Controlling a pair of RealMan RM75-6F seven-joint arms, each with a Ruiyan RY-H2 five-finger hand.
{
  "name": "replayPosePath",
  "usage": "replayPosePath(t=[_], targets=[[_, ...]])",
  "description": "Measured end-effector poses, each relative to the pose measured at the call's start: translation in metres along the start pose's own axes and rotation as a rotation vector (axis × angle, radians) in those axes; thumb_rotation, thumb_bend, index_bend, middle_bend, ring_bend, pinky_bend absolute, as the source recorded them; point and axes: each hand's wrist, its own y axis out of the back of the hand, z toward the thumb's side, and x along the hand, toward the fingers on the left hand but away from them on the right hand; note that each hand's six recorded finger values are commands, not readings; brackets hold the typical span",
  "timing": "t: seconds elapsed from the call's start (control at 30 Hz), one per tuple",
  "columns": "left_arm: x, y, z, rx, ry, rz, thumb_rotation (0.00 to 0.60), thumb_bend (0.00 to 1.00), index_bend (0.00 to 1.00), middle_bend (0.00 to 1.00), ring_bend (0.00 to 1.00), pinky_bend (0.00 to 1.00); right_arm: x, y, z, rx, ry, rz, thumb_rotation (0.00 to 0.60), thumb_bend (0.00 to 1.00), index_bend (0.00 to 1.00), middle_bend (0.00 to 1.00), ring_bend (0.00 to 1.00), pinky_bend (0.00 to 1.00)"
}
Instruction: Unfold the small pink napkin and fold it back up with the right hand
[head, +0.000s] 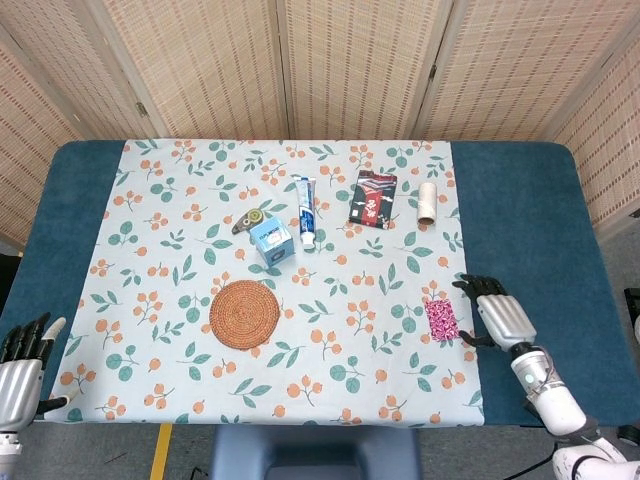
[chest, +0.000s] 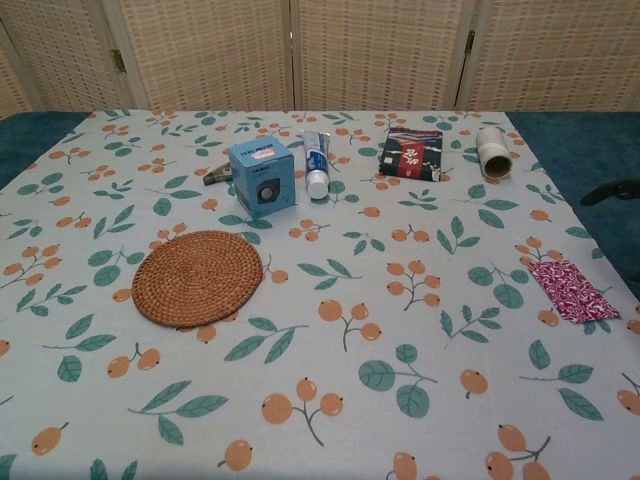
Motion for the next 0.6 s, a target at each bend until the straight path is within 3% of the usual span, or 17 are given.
replayPosePath(t=[0.27,0.37,0.6], targets=[[0.006,0.014,0.007,-0.015,0.005,0.087,0.6,0.17,0.13,0.02,0.08,0.0,0.053,0.051,-0.006,0.085,0.032,-0.29,0.591,0.32,0.2,0.17,0.07,0.0],[0.007,0.018,0.012,-0.019,0.003,0.121,0.6,0.17,0.13,0.02,0.08,0.0,0.081,0.06,-0.009,0.093,0.032,-0.365,0.594,0.32,0.2,0.17,0.07,0.0],[0.008,0.023,0.022,-0.021,0.001,0.146,0.6,0.17,0.13,0.02,0.08,0.0,0.116,0.061,-0.013,0.094,0.012,-0.408,0.592,0.32,0.2,0.16,0.05,0.0]])
